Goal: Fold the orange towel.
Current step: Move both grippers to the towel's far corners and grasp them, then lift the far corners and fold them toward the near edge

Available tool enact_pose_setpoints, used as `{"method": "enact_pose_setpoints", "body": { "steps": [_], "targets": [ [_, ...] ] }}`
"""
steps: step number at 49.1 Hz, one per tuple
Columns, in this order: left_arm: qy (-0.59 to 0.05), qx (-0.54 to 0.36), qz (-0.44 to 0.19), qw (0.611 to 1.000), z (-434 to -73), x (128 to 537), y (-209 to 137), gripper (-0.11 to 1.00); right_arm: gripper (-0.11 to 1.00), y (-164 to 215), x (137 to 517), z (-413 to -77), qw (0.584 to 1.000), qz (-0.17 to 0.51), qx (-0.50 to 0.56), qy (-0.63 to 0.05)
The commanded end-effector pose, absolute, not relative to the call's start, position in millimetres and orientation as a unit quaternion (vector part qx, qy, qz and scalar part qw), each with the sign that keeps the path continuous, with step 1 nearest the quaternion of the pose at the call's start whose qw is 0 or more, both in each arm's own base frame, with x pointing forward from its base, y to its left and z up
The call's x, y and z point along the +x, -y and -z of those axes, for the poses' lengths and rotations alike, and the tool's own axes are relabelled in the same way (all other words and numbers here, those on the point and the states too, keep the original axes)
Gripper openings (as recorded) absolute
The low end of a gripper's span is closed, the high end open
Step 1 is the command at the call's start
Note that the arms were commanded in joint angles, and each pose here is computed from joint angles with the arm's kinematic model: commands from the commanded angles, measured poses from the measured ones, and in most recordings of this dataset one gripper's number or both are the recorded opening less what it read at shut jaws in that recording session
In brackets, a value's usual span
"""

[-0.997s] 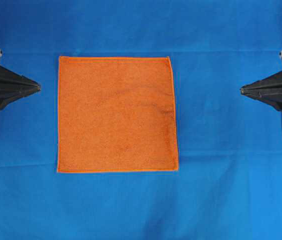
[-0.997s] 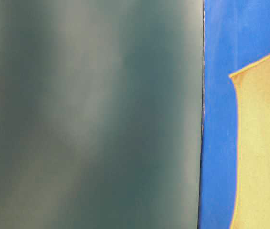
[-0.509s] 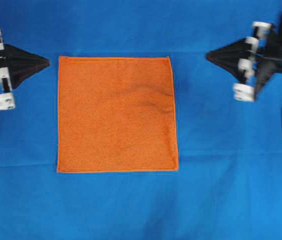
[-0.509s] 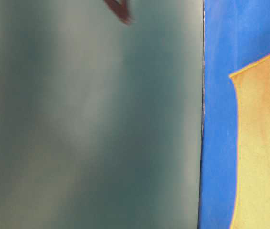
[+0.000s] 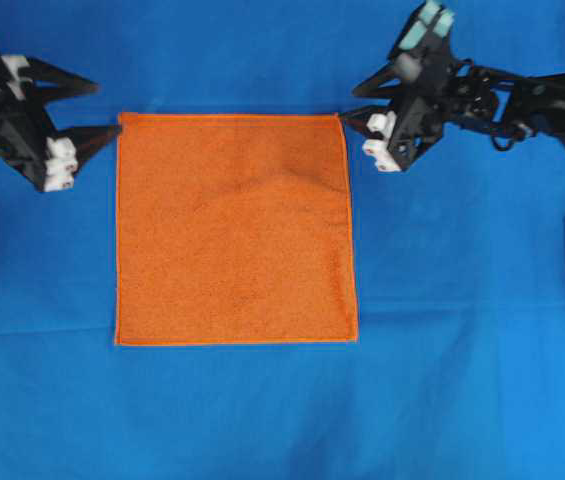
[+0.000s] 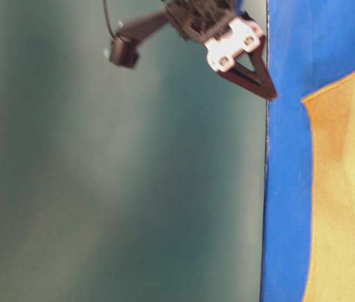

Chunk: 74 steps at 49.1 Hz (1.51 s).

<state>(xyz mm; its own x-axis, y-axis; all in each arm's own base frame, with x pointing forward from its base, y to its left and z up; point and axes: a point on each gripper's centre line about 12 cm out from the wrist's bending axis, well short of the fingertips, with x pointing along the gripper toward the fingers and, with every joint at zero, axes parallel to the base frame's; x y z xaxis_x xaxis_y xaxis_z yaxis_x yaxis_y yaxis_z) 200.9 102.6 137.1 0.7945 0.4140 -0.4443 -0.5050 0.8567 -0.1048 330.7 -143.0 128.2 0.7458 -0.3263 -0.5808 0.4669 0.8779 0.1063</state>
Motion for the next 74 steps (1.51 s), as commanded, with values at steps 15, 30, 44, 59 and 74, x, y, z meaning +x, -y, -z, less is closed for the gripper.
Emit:
{"method": "enact_pose_setpoints", "body": {
  "steps": [15,30,44,59,74],
  "targets": [
    [-0.277,-0.127,-0.259,0.916,-95,221,-122,0.92,0.56,153,347,-106,0.919,0.217,0.127,-0.303],
    [-0.289,-0.124,-0.263,0.912,-90,218,-125,0.59,0.30,153,348,-101,0.918,0.215,0.125,-0.308],
    [-0.294,-0.111,-0.246,0.917,-90,223,-119,0.02,0.02,150,348,-101,0.919,0.212,0.123,-0.309],
    [-0.280,-0.109,-0.246,0.922,-102,229,-122,0.02,0.02,147,345,-108,0.921,0.213,0.129,-0.300],
    [-0.279,-0.107,-0.238,0.924,-117,230,-117,0.02,0.02,143,333,-125,0.926,0.215,0.130,-0.281]
  ]
}}
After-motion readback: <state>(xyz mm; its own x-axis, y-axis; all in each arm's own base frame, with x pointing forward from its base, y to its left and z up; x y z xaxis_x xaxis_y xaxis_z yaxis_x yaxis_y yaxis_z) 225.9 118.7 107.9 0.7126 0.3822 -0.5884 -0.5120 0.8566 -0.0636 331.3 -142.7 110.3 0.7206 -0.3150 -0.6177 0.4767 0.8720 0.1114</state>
